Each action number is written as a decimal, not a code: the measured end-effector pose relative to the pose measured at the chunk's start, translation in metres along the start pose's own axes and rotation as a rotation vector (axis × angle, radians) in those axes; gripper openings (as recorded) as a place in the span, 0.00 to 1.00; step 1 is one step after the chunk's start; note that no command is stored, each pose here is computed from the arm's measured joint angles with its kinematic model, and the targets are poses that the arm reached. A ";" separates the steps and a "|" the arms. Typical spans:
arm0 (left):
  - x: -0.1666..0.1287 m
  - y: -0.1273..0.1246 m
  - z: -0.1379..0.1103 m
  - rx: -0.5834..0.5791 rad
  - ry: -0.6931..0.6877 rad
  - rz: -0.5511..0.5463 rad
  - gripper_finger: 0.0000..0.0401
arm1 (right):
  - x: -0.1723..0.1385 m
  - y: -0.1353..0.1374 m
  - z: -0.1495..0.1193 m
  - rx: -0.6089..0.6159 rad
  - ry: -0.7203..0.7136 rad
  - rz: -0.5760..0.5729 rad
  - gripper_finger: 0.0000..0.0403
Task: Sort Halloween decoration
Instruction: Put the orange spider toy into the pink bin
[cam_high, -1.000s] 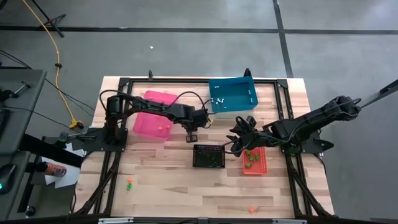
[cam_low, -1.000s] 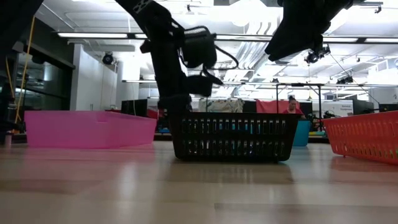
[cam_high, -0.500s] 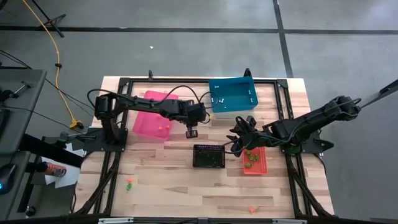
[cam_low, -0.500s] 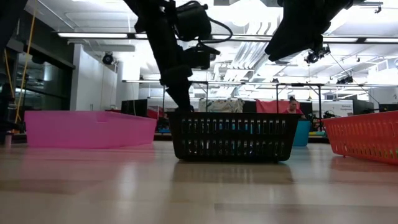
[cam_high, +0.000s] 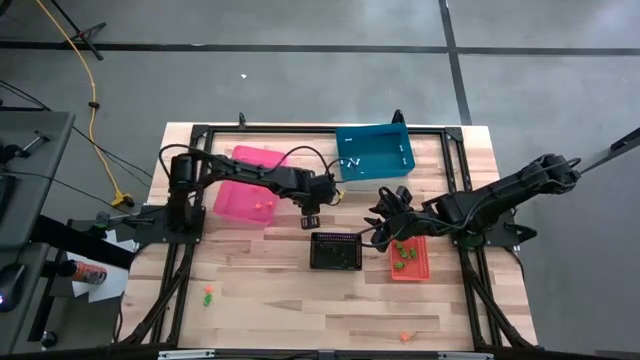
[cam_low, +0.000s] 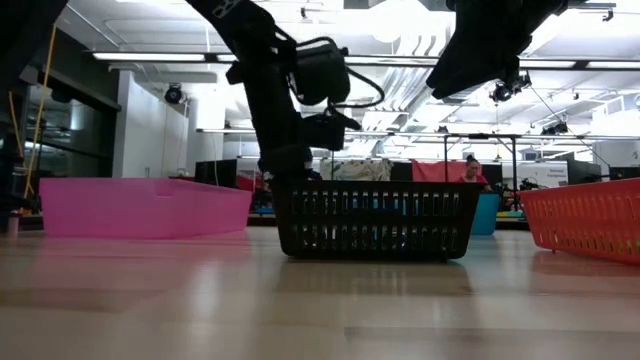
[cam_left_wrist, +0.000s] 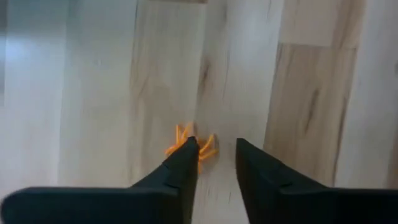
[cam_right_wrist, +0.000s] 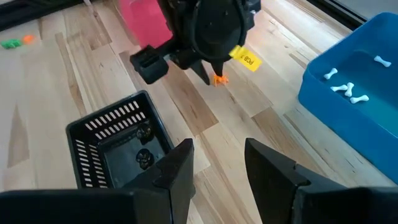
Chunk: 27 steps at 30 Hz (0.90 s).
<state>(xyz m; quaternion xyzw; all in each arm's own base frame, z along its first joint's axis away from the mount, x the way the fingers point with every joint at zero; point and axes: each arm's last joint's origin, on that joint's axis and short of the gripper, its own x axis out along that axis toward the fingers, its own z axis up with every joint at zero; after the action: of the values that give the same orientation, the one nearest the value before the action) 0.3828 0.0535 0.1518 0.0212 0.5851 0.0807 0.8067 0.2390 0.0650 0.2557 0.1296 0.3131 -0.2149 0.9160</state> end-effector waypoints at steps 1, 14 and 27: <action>0.002 0.000 0.000 0.000 0.001 0.002 0.25 | 0.000 0.000 0.000 -0.001 0.001 -0.001 0.35; 0.015 0.019 -0.003 0.000 0.032 0.071 0.41 | 0.000 0.000 0.000 0.004 -0.002 0.001 0.35; 0.022 0.040 -0.007 -0.067 0.051 0.065 0.40 | 0.000 0.000 0.000 0.008 0.002 0.006 0.35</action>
<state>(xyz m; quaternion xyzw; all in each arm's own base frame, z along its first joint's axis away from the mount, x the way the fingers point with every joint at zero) 0.3789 0.0961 0.1343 0.0109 0.6016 0.1269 0.7886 0.2392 0.0653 0.2559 0.1344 0.3125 -0.2132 0.9159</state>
